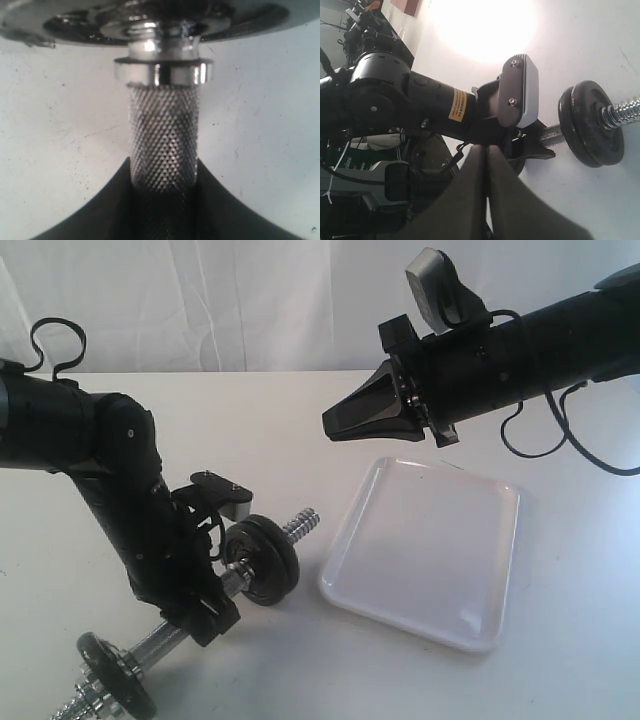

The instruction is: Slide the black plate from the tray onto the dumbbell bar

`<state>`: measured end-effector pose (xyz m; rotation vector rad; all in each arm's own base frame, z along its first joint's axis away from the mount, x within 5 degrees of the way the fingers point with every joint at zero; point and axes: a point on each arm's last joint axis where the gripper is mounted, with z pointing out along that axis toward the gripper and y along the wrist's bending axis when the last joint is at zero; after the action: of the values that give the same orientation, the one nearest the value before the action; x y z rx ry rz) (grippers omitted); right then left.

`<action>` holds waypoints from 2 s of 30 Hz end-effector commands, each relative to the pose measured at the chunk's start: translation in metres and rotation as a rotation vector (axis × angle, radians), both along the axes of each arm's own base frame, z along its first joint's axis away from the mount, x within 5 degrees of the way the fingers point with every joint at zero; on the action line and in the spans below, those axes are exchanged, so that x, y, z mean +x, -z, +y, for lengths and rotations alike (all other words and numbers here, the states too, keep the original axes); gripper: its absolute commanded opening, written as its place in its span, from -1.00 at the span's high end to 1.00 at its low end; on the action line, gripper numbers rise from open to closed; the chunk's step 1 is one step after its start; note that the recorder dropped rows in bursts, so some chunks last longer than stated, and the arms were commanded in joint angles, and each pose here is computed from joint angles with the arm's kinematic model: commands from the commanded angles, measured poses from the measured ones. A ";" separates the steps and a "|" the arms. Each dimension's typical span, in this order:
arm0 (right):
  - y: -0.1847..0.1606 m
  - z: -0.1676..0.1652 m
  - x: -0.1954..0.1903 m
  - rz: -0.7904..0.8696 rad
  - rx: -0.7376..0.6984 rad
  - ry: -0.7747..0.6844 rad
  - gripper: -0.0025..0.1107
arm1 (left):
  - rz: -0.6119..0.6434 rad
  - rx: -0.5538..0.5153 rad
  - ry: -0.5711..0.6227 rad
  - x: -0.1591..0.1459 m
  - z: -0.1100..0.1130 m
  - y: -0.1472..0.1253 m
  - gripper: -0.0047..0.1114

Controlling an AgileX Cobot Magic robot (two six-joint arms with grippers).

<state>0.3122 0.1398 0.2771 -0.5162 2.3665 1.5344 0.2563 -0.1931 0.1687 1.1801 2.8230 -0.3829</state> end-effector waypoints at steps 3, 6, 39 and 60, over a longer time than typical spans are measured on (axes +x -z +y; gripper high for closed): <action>-0.004 0.000 -0.002 -0.026 -0.005 -0.015 0.96 | -0.051 -0.076 -0.053 0.002 -0.005 -0.012 0.92; -0.004 0.000 -0.002 -0.026 -0.005 -0.015 0.96 | -0.049 -0.083 -0.060 0.002 -0.005 -0.012 0.92; 0.002 -0.002 -0.004 0.018 -0.069 -0.019 0.96 | -0.151 -0.121 -0.080 0.011 -0.008 -0.014 0.92; 0.002 -0.002 -0.004 0.017 -0.070 -0.020 0.96 | -0.243 -0.187 -0.065 0.011 -0.008 -0.037 0.92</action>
<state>0.3100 0.1370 0.2711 -0.5281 2.4540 1.4771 0.2632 -0.1963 0.1735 1.1231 2.6715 -0.3818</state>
